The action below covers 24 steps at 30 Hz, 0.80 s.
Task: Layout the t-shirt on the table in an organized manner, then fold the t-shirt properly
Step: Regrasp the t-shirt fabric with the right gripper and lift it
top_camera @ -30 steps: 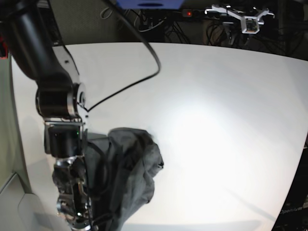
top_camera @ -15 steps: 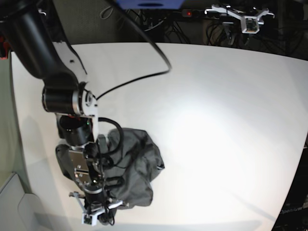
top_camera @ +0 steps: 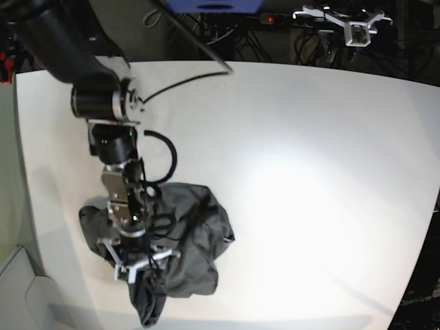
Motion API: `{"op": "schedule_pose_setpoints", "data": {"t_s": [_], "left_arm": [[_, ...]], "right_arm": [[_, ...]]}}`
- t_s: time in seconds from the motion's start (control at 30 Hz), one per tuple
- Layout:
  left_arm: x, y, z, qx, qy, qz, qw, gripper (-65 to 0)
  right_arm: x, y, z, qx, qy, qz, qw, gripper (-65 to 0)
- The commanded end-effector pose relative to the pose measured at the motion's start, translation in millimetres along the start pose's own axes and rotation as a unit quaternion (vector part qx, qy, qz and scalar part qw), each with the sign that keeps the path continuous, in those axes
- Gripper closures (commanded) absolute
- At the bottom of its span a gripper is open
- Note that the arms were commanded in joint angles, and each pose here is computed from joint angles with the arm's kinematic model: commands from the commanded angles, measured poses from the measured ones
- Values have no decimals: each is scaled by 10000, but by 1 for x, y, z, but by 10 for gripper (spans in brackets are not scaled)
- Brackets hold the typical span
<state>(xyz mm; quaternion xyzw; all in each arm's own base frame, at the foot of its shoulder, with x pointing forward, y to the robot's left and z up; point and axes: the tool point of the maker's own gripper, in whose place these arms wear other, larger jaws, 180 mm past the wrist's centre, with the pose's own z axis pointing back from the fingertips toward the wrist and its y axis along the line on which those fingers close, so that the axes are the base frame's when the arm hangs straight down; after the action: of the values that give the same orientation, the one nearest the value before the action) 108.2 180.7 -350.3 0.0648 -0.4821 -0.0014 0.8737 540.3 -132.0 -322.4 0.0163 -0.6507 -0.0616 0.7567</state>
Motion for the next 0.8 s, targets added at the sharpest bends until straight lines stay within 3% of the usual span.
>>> {"op": "schedule_pose_setpoints", "data": {"t_s": [0.0,0.3,0.77], "left_arm": [[5,1,4,8,-90,-34,10000,-242],[6,1,3,3,-121,-31,9999,-242],[6,1,4,-2,-114,-40,9999,-242]], "right_arm": [[21,4,1,38,-363,26,9993,-417],[-22,25,60,633,-397,759,9943,-419],[-42,10,43,561,15,936,9940,-419]]}}
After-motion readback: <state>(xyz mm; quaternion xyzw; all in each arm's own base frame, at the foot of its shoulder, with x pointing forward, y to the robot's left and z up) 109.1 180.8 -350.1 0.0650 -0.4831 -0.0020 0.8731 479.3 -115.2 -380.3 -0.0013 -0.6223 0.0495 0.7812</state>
